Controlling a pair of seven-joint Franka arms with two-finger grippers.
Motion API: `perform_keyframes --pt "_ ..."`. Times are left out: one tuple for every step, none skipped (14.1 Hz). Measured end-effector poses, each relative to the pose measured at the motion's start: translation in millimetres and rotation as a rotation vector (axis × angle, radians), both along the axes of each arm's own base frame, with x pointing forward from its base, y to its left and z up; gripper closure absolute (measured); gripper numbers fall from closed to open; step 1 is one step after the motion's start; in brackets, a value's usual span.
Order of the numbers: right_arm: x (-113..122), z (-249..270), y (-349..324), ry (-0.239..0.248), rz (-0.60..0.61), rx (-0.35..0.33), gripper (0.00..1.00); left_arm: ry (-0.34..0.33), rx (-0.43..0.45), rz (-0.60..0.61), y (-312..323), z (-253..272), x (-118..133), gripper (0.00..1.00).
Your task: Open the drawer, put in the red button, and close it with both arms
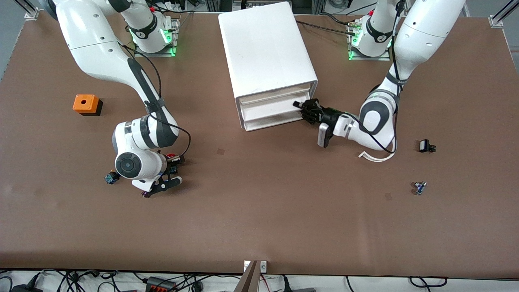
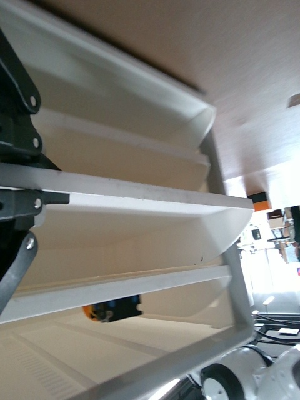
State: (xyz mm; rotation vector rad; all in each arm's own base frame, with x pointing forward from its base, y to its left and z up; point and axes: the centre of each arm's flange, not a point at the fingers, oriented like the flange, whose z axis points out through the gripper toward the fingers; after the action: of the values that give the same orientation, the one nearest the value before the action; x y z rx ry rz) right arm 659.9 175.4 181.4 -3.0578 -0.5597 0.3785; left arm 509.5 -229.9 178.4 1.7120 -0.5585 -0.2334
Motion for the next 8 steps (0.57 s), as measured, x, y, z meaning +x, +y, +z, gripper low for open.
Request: perform_keyframes --pt "0 0 0 0.0 0.001 0.0 0.23 -0.004 0.0 0.023 7 -1 15 0.9" --pt "0 0 0 0.0 0.001 0.0 0.3 -0.005 -0.002 0.045 14 -3 30 0.9" --pt "0 0 0 0.0 0.001 0.0 0.4 -0.003 -0.004 0.063 20 -4 44 0.9" --pt "0 0 0 0.0 0.003 0.001 0.53 0.0 -0.006 0.077 24 -5 56 0.91" --pt "1 1 0 -0.002 0.005 0.002 0.61 0.002 -0.006 0.088 28 -6 65 0.91" --pt "1 2 0 -0.005 0.01 0.003 0.61 -0.009 -0.004 0.099 31 -6 73 0.86" --pt "3 4 0 -0.009 0.014 0.006 0.61 -0.021 0.002 0.108 32 -7 79 0.79" --pt "5 8 0 -0.017 0.016 0.008 0.61 -0.031 0.008 0.112 32 -7 83 0.68"
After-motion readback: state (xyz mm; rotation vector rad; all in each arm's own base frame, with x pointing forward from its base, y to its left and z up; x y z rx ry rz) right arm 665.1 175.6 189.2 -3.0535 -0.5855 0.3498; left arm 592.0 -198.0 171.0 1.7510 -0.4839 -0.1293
